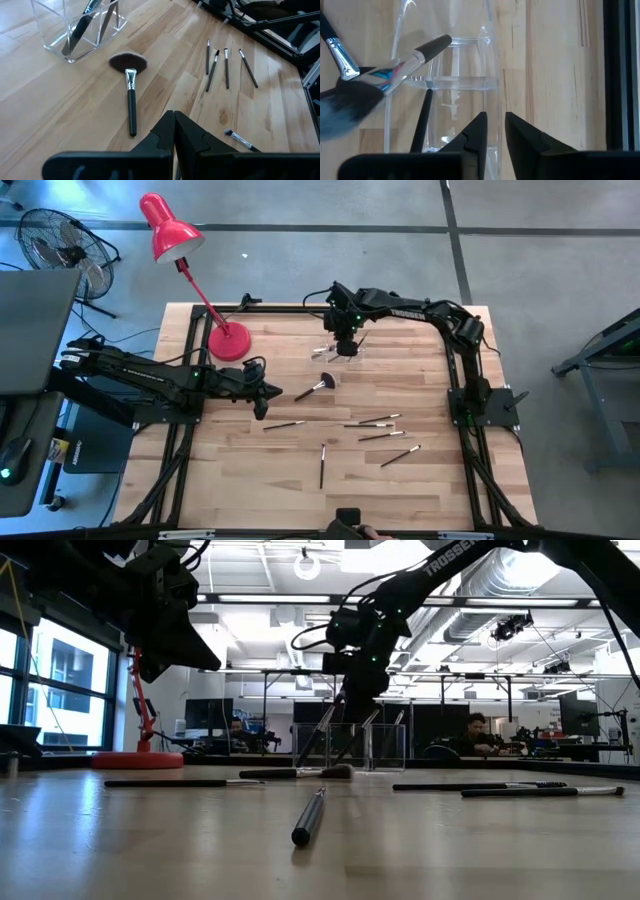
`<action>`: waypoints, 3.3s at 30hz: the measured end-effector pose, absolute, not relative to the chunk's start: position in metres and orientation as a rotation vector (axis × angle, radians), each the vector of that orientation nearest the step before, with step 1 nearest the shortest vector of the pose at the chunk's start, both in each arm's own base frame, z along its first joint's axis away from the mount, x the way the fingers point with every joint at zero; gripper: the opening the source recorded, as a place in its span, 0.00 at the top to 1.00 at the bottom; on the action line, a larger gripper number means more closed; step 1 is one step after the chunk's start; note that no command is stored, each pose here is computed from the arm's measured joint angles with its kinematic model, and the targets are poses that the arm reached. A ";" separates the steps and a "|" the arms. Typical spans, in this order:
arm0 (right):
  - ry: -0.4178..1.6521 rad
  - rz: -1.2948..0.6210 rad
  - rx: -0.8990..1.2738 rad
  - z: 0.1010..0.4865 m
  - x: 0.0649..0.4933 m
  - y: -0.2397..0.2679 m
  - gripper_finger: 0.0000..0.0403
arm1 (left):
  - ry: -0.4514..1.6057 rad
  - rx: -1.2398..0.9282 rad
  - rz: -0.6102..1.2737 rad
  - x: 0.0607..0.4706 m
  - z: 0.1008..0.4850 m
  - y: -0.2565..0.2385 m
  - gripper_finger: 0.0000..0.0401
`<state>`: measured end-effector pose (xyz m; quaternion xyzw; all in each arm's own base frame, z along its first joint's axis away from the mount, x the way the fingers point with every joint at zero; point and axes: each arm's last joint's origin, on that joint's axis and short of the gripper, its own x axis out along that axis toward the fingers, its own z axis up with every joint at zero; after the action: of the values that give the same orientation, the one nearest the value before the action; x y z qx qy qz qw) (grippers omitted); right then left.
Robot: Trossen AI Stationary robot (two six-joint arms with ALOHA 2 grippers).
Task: Put items in baskets/containers
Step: Put the highlighter brush into the transparent organizer
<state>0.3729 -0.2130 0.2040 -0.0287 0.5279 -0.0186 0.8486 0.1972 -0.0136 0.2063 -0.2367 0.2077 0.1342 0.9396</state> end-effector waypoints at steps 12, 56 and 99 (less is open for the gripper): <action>1.110 -0.068 -0.067 0.210 0.371 -0.213 0.69 | 0.423 -0.483 0.276 0.197 0.206 -0.014 1.00; 0.706 -0.419 0.586 0.211 0.172 -0.008 0.99 | 0.610 -0.287 0.342 0.249 0.224 0.002 0.67; 0.794 -0.146 0.461 0.205 0.171 0.001 0.99 | 1.236 -0.446 0.341 0.396 0.149 0.041 0.67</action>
<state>0.1709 0.0015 0.2051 0.2225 0.3827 -0.0706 0.8939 0.3962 0.0407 0.1487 -0.2063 0.5716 0.1579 0.7783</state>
